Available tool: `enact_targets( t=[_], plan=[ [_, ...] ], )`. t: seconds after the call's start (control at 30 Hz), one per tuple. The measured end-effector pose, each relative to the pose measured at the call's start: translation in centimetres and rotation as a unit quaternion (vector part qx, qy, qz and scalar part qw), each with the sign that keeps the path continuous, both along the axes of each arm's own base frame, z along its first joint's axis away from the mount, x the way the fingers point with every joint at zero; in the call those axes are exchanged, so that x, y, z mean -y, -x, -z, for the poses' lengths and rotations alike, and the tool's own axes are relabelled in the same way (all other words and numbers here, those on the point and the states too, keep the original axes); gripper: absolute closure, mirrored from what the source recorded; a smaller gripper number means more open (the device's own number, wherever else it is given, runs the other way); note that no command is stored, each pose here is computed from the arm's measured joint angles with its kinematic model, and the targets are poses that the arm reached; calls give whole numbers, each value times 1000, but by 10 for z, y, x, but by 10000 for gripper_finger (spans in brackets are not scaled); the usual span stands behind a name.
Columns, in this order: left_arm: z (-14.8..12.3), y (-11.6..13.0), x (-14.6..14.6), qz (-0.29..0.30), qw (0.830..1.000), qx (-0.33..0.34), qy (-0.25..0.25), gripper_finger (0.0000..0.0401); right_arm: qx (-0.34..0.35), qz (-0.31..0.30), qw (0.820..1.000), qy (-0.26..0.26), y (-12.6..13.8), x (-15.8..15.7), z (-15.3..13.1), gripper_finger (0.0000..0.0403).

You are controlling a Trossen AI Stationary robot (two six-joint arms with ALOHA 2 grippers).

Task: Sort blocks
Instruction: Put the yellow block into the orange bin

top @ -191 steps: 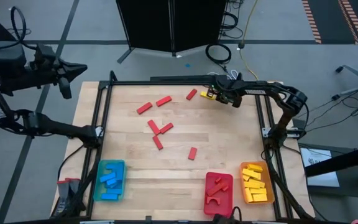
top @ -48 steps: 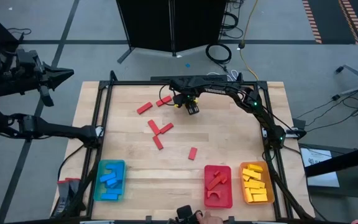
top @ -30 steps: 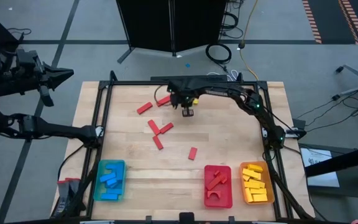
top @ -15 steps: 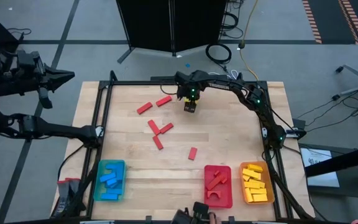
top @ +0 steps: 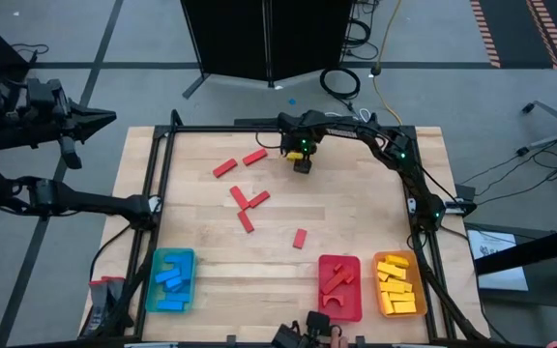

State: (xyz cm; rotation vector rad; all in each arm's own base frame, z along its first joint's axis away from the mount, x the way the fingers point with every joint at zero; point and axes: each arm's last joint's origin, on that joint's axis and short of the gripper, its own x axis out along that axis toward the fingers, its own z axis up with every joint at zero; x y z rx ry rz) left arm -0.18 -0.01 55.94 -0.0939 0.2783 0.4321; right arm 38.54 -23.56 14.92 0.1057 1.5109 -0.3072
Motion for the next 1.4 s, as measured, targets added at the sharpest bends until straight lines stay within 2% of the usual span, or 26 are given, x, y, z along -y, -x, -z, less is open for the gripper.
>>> enact_targets(
  t=[0.1, 0.17, 0.23, 0.37, 0.4, 0.57, 0.7, 0.77, 0.9, 0.97, 1.13, 1.3, 1.4],
  plan=[
    [0, 0, 0, -2, 1000, -1, -1, 385, -1, 12, 1000, 1, 0, 0, 0, 112],
    [0, 0, 0, -3, 1000, -1, -2, 385, -6, 17, 1000, -1, 1, -1, 0, 148],
    [0, 0, 0, -3, 1000, -1, -2, 385, -16, 15, 1000, -5, 2, -4, 0, 206],
    [0, 0, 0, -4, 1000, -1, -2, 385, -31, -10, 999, -11, 1, -10, 0, 363],
    [0, 0, 0, -4, 1000, -1, -2, 385, -31, -16, 999, -14, 0, -13, 1, 382],
    [0, 0, 0, -5, 1000, 0, 1, 385, -36, -23, 999, -20, -5, -24, -3, 400],
    [0, 0, 0, -6, 1000, 1, 2, 385, -36, -16, 999, -19, -12, -31, -18, 402],
    [0, 0, 0, -7, 1000, 1, 2, 385, -27, -3, 999, -37, -15, -34, -29, 399],
    [0, 0, 0, -7, 1000, 1, 2, 385, 41, 32, 995, -82, -24, -34, -55, 379],
    [0, 0, 0, -3, 1000, 1, 3, 385, 72, 58, 993, -78, -29, -31, -61, 360],
    [0, -1, 2, 40, 999, 6, 15, 385, 113, 145, 980, -74, -35, -24, -56, 278],
    [0, -1, 3, 62, 998, 7, 16, 385, 114, 207, 969, -75, -35, -23, -38, 172],
    [0, -1, 3, 65, 998, 3, 7, 385, 94, 229, 966, -76, -30, -25, -28, 125]
  ],
)
